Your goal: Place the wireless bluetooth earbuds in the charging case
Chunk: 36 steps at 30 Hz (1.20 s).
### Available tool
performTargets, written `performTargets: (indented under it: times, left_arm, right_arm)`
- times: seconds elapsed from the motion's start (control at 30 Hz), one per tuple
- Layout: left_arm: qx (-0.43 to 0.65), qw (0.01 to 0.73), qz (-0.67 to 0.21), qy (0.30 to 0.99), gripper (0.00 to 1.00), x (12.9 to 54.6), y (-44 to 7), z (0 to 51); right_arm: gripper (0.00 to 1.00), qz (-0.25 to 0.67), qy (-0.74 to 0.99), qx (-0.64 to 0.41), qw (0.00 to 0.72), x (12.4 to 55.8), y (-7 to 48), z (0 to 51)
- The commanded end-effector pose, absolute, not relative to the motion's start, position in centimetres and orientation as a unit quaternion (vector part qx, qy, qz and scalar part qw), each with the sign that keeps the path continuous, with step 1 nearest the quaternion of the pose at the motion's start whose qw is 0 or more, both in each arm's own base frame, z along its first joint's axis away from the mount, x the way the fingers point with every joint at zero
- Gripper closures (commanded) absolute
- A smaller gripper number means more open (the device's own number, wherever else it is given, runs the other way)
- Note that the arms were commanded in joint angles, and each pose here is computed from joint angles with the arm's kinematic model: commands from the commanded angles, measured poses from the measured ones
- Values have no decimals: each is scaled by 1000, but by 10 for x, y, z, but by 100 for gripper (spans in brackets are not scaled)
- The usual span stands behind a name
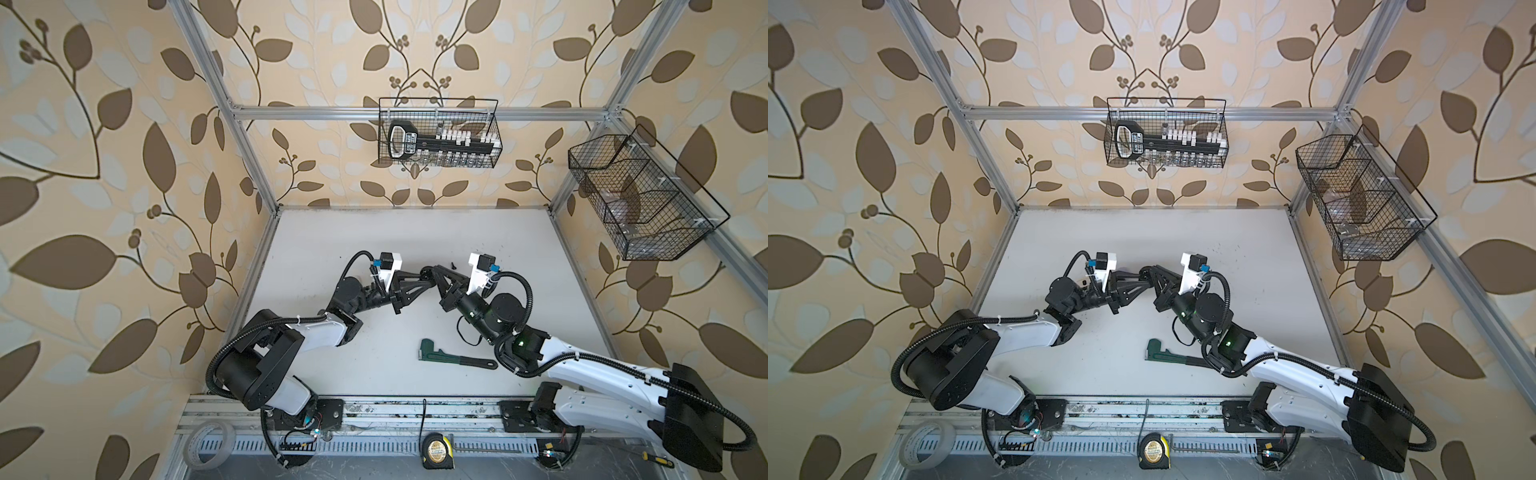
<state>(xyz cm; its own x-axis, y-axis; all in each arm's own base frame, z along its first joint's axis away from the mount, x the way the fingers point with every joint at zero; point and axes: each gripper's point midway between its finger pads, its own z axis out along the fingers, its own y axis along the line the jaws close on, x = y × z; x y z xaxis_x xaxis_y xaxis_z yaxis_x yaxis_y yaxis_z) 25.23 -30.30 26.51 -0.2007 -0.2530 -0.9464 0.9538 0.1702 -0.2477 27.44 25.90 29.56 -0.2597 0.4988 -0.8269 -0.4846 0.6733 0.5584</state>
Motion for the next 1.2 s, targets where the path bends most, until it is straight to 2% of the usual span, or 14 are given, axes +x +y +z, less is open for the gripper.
performTargets:
  times: [0.0,0.73,1.17]
  left_arm:
    - [333,575,-560,495,100,241,-299,292]
    - [314,595,-560,485,100,236,-289,310]
    - [311,607,-554,476,100,228,-281,315]
  right_arm:
    - [89,415,659,13,627,275,259,317]
    - [90,413,672,13,614,268,276,291]
    - [90,396,681,28,615,267,262,275]
